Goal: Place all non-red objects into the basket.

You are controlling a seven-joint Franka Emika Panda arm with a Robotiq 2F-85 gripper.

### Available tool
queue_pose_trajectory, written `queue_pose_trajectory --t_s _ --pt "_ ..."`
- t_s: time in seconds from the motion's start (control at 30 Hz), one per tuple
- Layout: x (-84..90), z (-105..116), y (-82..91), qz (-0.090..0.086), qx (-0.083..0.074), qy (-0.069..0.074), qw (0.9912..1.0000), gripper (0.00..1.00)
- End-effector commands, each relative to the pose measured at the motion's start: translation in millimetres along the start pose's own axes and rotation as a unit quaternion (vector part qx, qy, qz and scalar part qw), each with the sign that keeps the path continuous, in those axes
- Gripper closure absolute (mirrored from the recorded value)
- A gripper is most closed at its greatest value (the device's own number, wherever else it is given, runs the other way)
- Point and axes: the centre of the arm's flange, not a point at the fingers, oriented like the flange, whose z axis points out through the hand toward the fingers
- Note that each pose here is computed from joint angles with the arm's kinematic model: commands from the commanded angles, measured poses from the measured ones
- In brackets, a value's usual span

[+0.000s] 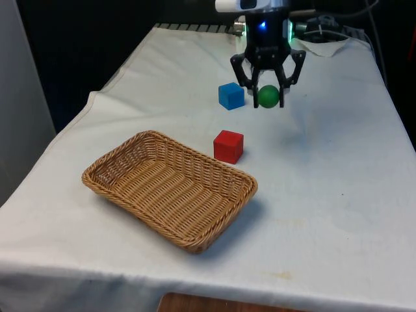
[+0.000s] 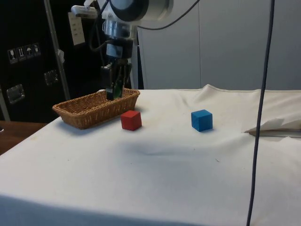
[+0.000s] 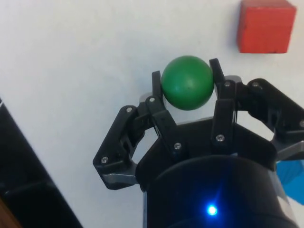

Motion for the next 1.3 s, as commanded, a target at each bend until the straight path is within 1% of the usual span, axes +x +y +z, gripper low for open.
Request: queue_pose_trajectory --t_s 0.0,0.07,0.1,0.13,0.37,0.4,0.43,0.5,0.67,0.7,0.73,0.93,0.97,1.0,1.03,1.13,1.27 --pt "1.1 -0.4 6.5 0.001 -0.011 0.0 0.99994 1.0" --pt "1.8 -1.4 10.9 0.002 -0.014 0.001 0.9999 1.0" --pt "1.3 -1.6 6.7 0.0 -0.006 0.001 0.99998 1.0" --pt "2.2 -1.5 13.0 0.002 -0.015 0.002 0.99988 1.0" --pt "7.9 -4.7 30.3 0.007 -0.023 0.007 0.99969 1.0" --pt "5.8 -5.7 27.0 0.006 -0.02 0.006 0.99977 1.0" --pt "8.5 -4.6 32.0 0.008 -0.023 0.008 0.99967 1.0" --pt "10.7 -2.1 38.7 0.01 -0.025 0.009 0.99959 1.0" --pt "15.3 2.4 49.9 0.015 -0.03 0.01 0.99939 1.0" --pt "14.0 2.6 49.9 0.015 -0.035 0.006 0.99926 1.0" --pt "16.1 3.6 53.0 0.017 -0.031 0.01 0.99933 1.0" --pt "21.2 12.3 71.6 0.024 -0.038 0.01 0.99894 1.0" --pt "22.0 15.1 77.5 0.026 -0.039 0.01 0.99883 1.0" --pt "20.4 14.7 74.9 0.026 -0.043 0.005 0.99873 1.0" --pt "22.7 15.8 79.9 0.027 -0.04 0.01 0.99877 1.0" --pt "24.8 15.2 89.5 0.031 -0.043 0.011 0.99854 1.0" --pt "28.3 13.7 98.3 0.035 -0.046 0.014 0.99824 1.0"
